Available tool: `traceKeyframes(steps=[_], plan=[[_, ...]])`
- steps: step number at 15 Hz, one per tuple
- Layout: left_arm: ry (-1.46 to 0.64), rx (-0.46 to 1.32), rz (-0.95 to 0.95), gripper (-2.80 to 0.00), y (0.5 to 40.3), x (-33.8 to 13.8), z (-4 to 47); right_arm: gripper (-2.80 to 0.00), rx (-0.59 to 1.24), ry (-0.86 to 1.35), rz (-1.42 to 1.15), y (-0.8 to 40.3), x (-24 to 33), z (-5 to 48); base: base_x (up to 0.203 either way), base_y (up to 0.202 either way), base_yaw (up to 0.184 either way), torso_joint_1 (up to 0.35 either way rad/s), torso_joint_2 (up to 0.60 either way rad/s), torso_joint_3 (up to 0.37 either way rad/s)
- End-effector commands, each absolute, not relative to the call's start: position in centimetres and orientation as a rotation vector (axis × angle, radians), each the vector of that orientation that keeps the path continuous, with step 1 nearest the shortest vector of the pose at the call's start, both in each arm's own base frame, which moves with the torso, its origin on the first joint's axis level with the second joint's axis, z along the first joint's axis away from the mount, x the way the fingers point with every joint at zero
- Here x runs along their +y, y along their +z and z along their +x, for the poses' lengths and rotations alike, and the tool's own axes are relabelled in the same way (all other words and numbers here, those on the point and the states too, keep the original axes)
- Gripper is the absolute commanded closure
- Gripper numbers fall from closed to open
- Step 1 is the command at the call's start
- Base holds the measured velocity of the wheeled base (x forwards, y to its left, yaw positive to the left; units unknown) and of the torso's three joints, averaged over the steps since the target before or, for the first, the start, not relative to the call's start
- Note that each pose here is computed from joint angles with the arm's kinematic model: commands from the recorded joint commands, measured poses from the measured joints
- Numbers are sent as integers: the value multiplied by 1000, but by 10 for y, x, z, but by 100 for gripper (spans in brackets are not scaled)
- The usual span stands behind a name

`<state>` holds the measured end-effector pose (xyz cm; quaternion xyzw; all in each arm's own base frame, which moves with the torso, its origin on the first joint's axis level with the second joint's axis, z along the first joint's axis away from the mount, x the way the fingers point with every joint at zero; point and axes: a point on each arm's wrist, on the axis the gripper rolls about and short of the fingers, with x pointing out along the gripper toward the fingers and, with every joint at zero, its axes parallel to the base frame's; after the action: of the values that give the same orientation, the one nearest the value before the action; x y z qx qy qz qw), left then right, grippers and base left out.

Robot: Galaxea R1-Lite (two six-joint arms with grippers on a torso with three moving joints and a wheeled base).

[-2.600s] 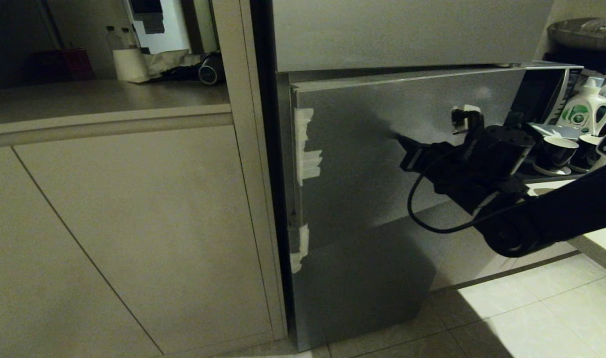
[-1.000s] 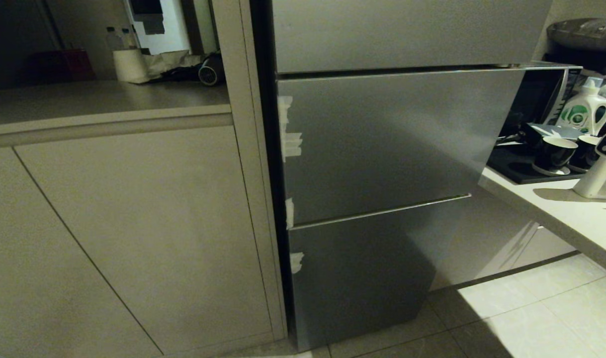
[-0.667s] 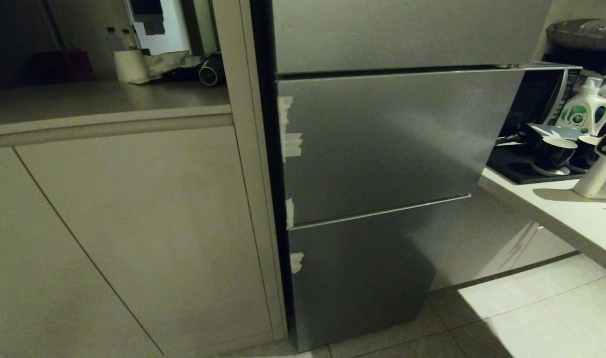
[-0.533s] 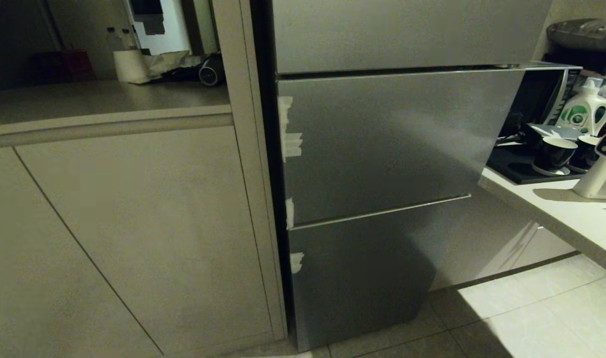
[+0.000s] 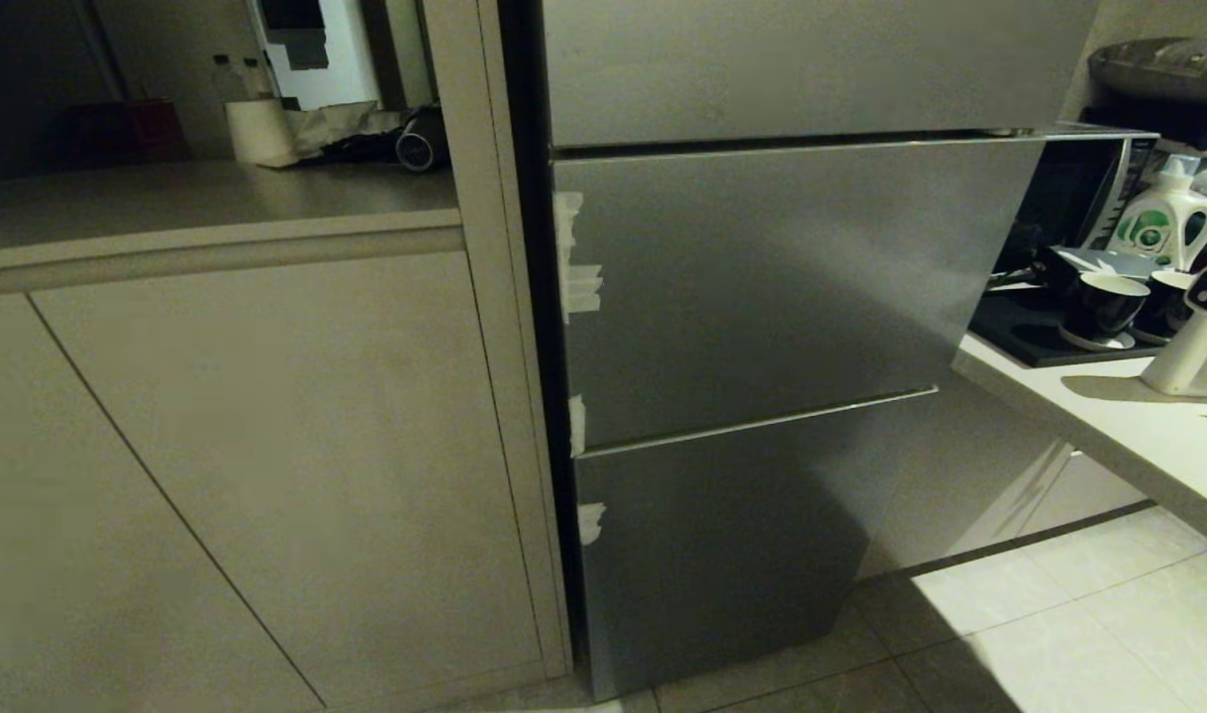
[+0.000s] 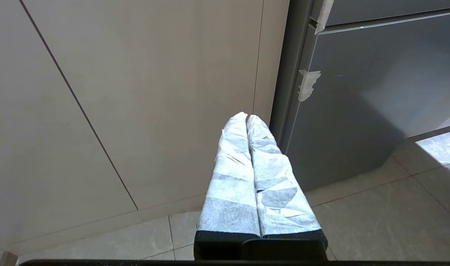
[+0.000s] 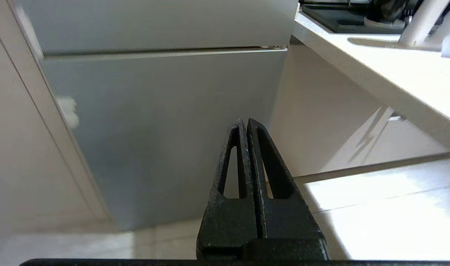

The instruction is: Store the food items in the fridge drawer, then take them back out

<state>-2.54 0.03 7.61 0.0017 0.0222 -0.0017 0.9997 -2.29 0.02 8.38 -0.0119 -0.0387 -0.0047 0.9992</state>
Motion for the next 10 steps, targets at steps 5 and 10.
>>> traceKeyframes(steps=[5,10], plan=[[-3,46,3,0,76,0,-25,0,-52,-11,-16,75,0,-21,0,0,0,0,0,0],[-3,46,3,0,76,0,-25,0,-57,-20,12,76,0,-21,0,0,0,0,0,0]])
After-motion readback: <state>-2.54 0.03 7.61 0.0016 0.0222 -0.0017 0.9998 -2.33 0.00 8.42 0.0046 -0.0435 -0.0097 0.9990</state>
